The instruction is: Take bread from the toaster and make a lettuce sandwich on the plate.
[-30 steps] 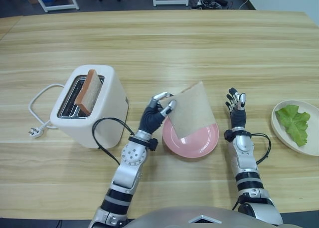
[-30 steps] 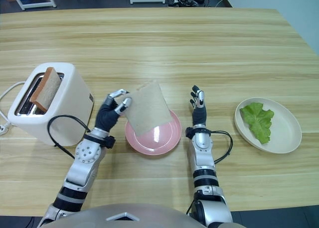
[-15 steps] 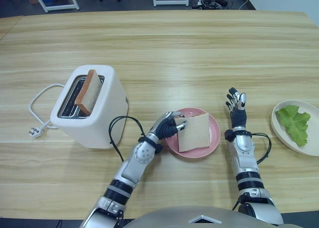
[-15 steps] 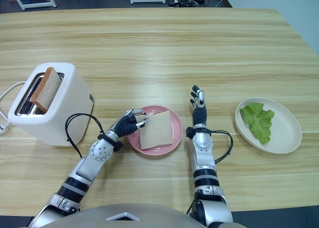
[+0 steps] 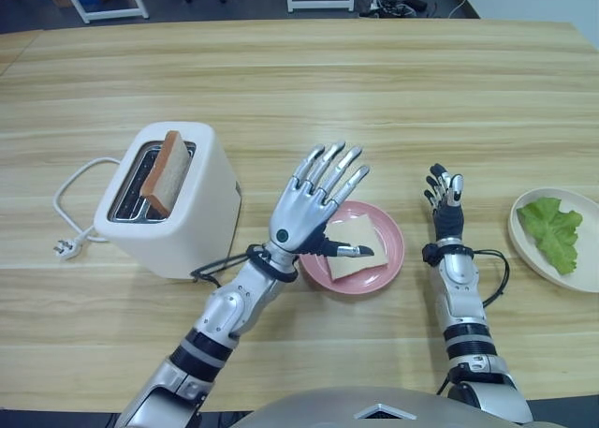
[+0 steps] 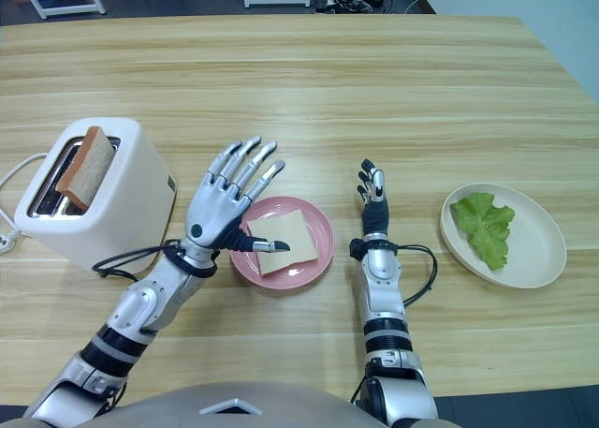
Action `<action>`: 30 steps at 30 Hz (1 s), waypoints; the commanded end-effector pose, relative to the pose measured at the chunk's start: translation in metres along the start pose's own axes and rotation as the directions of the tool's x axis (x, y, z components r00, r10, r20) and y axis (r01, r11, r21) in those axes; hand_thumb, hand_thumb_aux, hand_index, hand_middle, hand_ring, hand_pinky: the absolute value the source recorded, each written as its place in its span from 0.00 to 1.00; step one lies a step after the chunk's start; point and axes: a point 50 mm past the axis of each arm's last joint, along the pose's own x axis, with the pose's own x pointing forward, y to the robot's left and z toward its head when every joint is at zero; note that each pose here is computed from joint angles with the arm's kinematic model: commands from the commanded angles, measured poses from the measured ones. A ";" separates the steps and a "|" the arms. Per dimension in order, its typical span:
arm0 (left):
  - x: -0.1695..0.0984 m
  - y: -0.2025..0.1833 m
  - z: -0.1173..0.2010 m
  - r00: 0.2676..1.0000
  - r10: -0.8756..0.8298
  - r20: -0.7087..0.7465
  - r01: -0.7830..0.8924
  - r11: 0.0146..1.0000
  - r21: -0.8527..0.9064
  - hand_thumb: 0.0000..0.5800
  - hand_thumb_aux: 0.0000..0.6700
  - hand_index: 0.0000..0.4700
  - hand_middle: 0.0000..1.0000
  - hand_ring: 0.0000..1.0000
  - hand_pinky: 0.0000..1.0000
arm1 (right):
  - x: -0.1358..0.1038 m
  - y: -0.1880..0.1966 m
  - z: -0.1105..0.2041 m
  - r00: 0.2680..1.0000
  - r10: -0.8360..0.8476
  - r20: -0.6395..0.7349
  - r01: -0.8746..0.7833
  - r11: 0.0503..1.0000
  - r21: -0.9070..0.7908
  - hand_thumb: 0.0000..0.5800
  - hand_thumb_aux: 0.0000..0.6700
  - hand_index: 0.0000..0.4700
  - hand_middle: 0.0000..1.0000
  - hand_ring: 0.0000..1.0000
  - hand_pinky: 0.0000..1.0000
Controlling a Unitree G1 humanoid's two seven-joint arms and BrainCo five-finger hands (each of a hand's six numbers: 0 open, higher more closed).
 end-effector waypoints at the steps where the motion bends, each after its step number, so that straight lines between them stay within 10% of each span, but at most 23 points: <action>1: -0.003 0.024 -0.004 0.994 0.105 -0.042 -0.105 0.994 0.004 0.00 0.00 0.00 0.00 0.00 0.00 | -0.002 0.003 0.012 0.997 0.044 0.060 -0.040 0.997 -0.067 0.00 0.00 0.00 0.00 0.00 0.00; 6: -0.029 -0.009 -0.017 0.913 -0.108 -0.394 -0.143 0.818 -0.556 0.00 0.00 0.00 0.00 0.00 0.00 | -0.016 -0.031 0.079 0.925 0.058 0.376 0.082 0.935 -0.346 0.00 0.00 0.00 0.00 0.00 0.00; 11: -0.057 -0.040 -0.025 0.796 -0.296 -0.528 -0.242 0.644 -0.726 0.00 0.00 0.00 0.00 0.00 0.00 | -0.034 -0.104 0.132 0.872 -0.011 0.490 0.404 0.581 -0.706 0.00 0.00 0.00 0.00 0.00 0.00; 21: -0.066 -0.049 -0.033 0.731 -0.355 -0.583 -0.414 0.448 -0.792 0.00 0.00 0.00 0.00 0.00 0.00 | -0.013 -0.219 0.064 0.953 -0.268 0.141 0.142 -0.015 -0.990 0.00 0.00 0.00 0.00 0.00 0.00; 30: -0.067 -0.053 -0.028 0.728 -0.376 -0.573 -0.411 0.430 -0.804 0.00 0.00 0.00 0.00 0.00 0.00 | -0.018 -0.234 0.017 0.933 -0.351 -0.081 -0.099 -0.034 -0.994 0.00 0.00 0.00 0.00 0.00 0.00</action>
